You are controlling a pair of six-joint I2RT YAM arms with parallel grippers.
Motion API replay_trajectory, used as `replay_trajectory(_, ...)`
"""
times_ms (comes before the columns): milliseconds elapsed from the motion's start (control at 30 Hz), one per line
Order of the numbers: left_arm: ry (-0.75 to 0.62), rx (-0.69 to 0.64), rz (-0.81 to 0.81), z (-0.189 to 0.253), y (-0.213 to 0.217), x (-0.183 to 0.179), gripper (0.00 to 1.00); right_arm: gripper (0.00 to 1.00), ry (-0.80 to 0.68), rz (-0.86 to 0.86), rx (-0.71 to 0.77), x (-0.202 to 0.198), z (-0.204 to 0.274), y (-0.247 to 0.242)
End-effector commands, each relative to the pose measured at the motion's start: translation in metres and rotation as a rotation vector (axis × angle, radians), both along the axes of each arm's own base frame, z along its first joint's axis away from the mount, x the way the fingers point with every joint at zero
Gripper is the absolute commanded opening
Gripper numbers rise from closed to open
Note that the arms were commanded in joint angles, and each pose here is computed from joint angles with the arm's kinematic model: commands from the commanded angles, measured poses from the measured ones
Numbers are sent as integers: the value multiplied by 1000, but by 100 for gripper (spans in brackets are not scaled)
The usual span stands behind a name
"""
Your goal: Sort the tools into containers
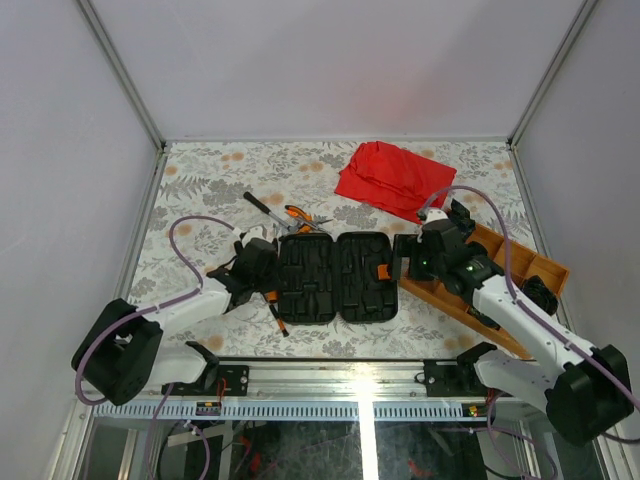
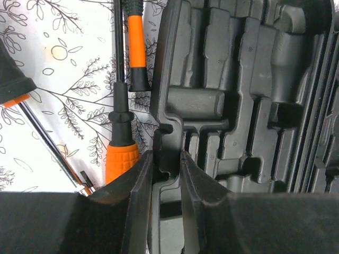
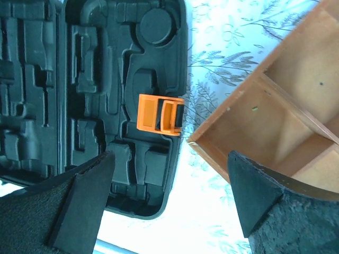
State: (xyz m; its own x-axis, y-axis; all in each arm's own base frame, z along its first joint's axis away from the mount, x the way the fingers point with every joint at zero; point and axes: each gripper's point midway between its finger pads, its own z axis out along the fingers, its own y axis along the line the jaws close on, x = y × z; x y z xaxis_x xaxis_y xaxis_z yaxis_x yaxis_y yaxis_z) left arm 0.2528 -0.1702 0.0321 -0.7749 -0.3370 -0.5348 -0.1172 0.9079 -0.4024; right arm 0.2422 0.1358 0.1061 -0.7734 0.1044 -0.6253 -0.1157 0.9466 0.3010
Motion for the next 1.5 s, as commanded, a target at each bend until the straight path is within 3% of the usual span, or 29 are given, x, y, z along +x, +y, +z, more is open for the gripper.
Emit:
replay_trajectory(0,3,49,61,-5,19,-2,5,94,-100,63,-104,18,18,21)
replay_trajectory(567,5,49,71,-5,22,-7,3,94,-47,182,-294,35,-23,59)
replay_trajectory(1033,4,64,73,-7,24,-6,3,89,-22,164,-556,42,-52,44)
replay_trajectory(1467,9,85,93,-7,30,-6,3,78,-138,39,-569,45,-15,24)
